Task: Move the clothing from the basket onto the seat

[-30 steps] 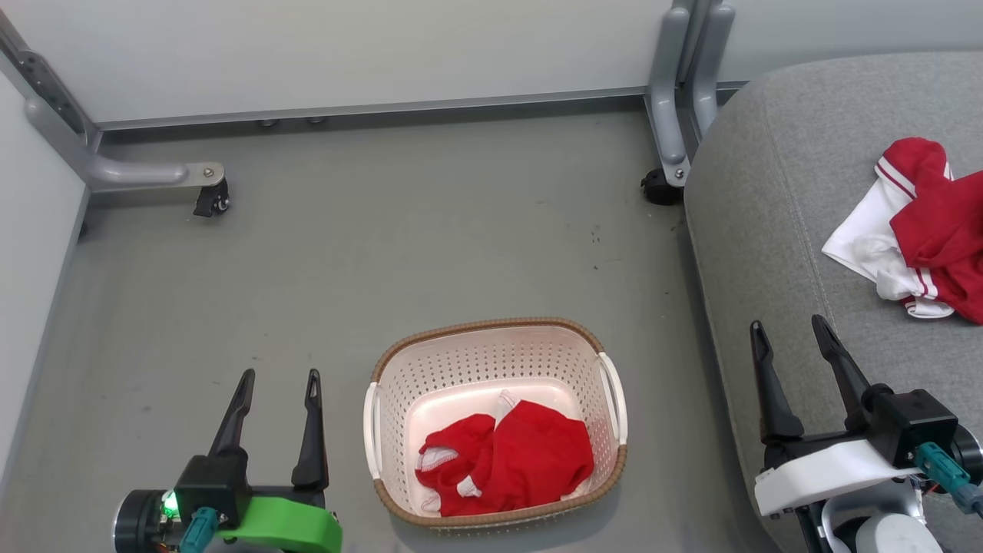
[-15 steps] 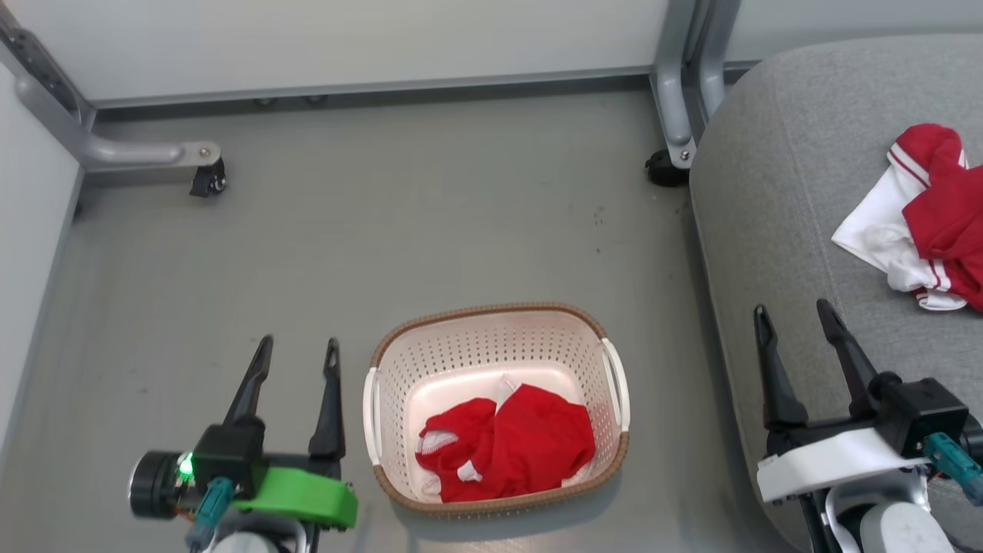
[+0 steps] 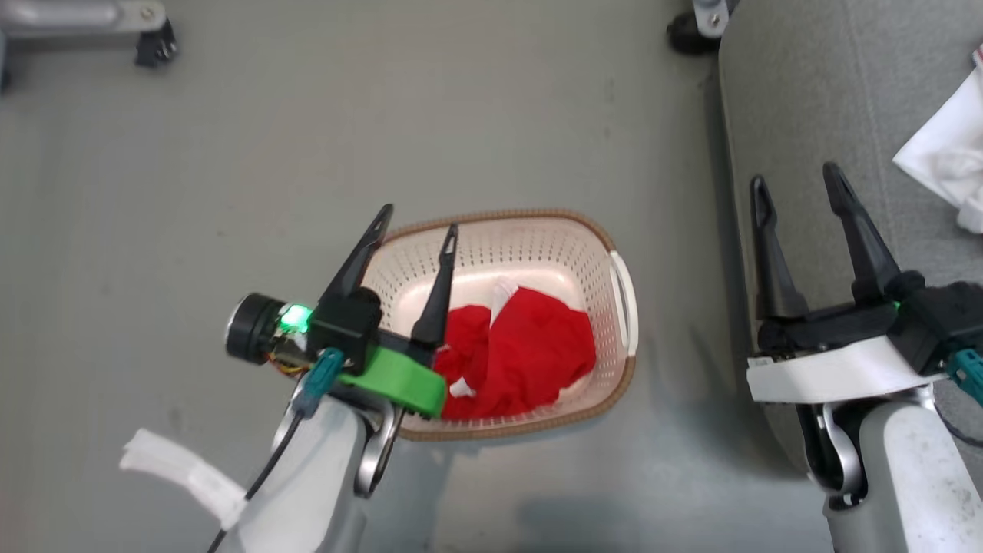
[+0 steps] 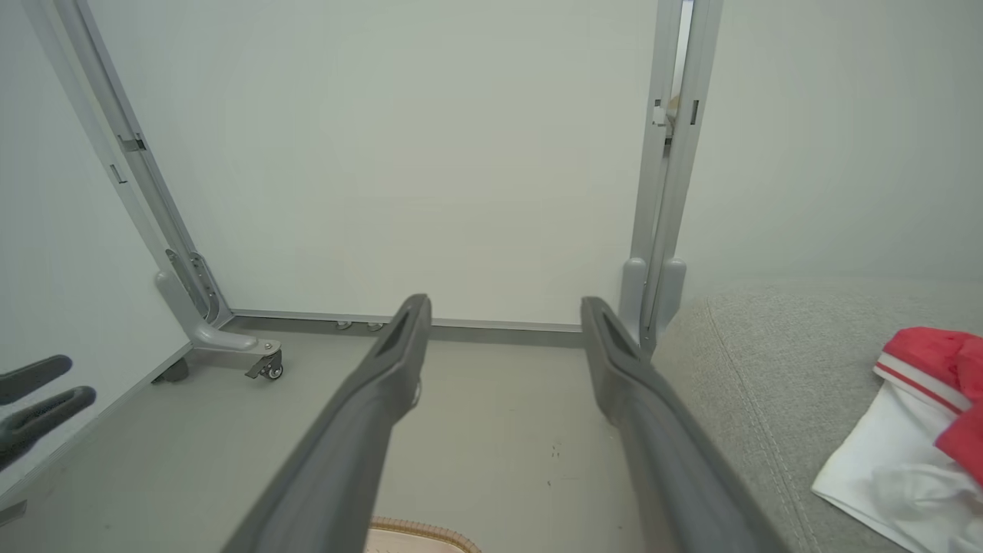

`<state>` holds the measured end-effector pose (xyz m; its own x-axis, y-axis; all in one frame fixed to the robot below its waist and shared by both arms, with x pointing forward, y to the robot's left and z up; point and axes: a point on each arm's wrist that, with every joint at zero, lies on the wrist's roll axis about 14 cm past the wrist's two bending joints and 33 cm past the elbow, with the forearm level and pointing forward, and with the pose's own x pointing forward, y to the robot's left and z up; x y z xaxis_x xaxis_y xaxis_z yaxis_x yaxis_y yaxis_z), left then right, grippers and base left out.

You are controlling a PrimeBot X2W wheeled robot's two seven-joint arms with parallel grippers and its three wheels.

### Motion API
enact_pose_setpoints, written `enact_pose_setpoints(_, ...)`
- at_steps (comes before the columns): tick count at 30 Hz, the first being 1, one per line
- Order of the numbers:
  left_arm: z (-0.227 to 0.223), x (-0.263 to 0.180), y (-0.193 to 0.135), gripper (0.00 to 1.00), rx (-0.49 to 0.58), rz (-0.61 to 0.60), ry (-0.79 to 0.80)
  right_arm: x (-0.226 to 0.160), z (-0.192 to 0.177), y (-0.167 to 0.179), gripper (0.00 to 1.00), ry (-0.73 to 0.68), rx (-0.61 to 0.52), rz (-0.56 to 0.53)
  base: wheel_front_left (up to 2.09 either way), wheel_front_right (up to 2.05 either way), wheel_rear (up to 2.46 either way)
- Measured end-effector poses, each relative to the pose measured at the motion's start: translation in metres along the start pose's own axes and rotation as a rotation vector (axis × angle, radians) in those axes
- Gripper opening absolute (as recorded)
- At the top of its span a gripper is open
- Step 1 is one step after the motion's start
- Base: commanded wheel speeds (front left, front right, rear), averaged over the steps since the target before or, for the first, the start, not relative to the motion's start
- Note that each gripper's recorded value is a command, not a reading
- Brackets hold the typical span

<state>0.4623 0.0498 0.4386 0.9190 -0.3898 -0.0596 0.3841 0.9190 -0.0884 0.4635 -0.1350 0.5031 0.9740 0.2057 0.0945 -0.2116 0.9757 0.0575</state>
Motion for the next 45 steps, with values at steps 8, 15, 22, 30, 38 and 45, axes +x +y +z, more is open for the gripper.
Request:
enact_pose_setpoints(8,-0.088,0.033,-0.022,1.0,-0.026,-0.112,0.211,0.03,-0.042,-0.003,1.0,0.025,0.021,0.017,0.0,0.0,0.0)
enact_pose_setpoints(15,-0.183,0.035,-0.032,1.0,-0.03,-0.187,0.454,0.038,-0.086,-0.013,1.0,0.082,0.047,0.0,0.0,0.0,0.0)
enact_pose_setpoints(22,-0.264,0.023,-0.045,1.0,-0.019,-0.283,0.689,0.033,-0.126,-0.025,1.0,0.161,0.074,-0.035,0.0,0.0,0.0)
enact_pose_setpoints(30,-0.333,0.008,-0.044,1.0,-0.001,-0.323,0.911,0.027,-0.15,-0.037,1.0,0.214,0.096,-0.061,0.0,0.0,0.0)
enact_pose_setpoints(38,-0.378,-0.006,-0.046,1.0,-0.023,-0.325,1.078,0.019,-0.167,-0.05,1.0,0.261,0.113,-0.094,0.0,0.0,0.0)
enact_pose_setpoints(45,-0.402,-0.018,-0.052,1.0,-0.007,-0.37,1.173,0.012,-0.176,-0.058,1.0,0.291,0.117,-0.12,0.0,0.0,0.0)
